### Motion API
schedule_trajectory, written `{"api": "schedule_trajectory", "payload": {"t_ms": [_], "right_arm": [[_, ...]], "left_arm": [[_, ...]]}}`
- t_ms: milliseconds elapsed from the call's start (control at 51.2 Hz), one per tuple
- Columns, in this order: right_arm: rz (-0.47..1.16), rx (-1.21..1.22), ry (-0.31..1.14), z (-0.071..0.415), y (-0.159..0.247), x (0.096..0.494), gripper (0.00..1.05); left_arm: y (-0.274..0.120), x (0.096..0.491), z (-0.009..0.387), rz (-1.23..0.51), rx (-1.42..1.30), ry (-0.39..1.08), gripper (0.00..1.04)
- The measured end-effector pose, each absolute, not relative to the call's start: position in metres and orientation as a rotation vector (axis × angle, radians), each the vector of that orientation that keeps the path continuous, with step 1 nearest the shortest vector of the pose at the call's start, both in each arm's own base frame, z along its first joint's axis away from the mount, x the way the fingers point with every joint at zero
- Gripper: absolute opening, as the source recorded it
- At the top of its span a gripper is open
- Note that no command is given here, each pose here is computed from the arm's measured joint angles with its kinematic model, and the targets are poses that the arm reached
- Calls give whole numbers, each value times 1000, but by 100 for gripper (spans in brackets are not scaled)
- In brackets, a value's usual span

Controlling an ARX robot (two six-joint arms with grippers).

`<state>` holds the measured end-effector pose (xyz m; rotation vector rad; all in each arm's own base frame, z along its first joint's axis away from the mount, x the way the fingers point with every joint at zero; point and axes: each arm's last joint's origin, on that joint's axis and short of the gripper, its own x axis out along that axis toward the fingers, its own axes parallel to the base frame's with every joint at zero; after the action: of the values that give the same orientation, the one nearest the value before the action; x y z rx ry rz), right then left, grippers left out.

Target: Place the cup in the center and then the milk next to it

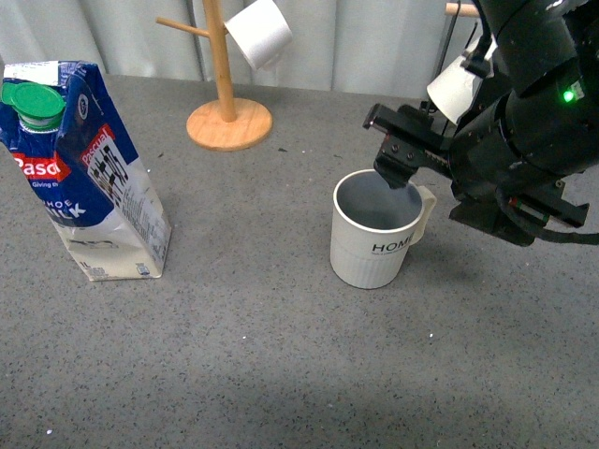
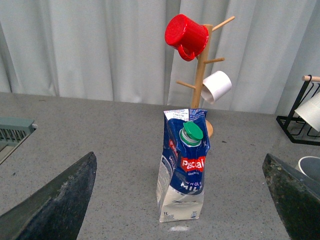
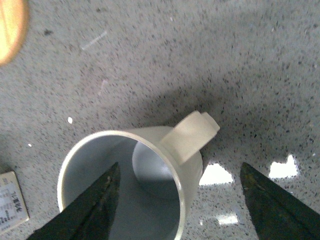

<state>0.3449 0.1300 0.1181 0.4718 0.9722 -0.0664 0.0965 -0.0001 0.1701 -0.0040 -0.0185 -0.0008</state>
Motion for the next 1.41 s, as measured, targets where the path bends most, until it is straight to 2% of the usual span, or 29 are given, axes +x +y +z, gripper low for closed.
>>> {"api": "schedule_trajectory", "payload": {"t_ms": [117,293,371,469,566,703,742,800,1406], "right_arm": [[-81,456,840,145,122,340,97],[-64,363,738,160,111,327,94],[-61,262,481,150,103,323,83],[2,85,150,145,76,289,60],[4,49,4,164,60,267,42],[0,16,7,162,43,242,19],[1,7,20,160,38,232,8],[1,0,22,160,34,224,1],[-2,3,17,162,1,160,1]], "left_arm": [[0,97,170,-1,-4,-19,98],[0,97,170,-1,-4,-19,98],[0,97,170,-2,-4,-19,98],[0,97,170,1,-4,-17,98],[0,97,170,0,-4,-18,98],[0,97,170,-1,-4,-18,98],[0,97,170,-1,-4,-18,98],[0,97,170,-1,-4,-18,98],[0,97,170,0,-4,-18,98]]}}
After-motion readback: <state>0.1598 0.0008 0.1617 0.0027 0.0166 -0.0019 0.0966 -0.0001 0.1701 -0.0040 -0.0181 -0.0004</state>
